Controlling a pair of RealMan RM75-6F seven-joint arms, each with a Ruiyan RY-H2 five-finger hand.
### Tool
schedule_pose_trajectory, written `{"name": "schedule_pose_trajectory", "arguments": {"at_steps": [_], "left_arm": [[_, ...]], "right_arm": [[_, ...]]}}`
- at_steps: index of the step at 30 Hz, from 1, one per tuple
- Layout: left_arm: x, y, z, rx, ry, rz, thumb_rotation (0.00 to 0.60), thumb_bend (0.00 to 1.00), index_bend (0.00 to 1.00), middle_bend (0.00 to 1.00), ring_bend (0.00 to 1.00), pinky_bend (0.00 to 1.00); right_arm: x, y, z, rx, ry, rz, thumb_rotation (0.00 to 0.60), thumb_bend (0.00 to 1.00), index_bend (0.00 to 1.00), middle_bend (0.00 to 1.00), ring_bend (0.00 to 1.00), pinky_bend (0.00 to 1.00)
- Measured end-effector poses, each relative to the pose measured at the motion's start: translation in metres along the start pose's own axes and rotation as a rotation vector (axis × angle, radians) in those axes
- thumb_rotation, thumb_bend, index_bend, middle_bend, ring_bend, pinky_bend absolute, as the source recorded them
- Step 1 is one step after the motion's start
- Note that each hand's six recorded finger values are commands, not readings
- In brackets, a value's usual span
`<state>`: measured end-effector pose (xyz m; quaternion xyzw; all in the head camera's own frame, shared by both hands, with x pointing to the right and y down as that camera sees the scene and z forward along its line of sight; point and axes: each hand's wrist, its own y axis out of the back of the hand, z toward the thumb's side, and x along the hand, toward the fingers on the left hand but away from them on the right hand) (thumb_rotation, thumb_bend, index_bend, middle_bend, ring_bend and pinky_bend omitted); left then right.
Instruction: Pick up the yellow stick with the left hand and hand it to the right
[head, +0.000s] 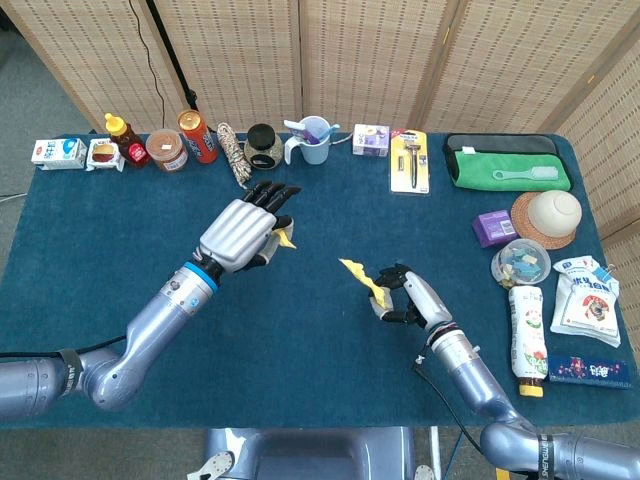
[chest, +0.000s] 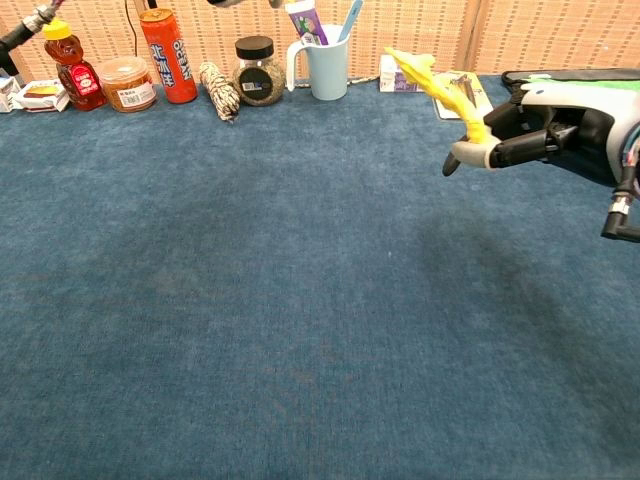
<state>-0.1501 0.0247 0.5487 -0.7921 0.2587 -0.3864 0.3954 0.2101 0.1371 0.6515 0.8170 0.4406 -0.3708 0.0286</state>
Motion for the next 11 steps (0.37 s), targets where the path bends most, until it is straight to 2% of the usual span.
{"name": "schedule_pose_trajectory", "arguments": {"at_steps": [11], "left_arm": [[-0.019,0.008,-0.030,0.023,0.036,0.019,0.600,0.63,0.59,0.07,0.00,0.00]], "right_arm": [[0.005,0.012,-0.004,0.021,-0.004,-0.021,0.600,0.58,0.82,0.45,0.19,0.00]]}}
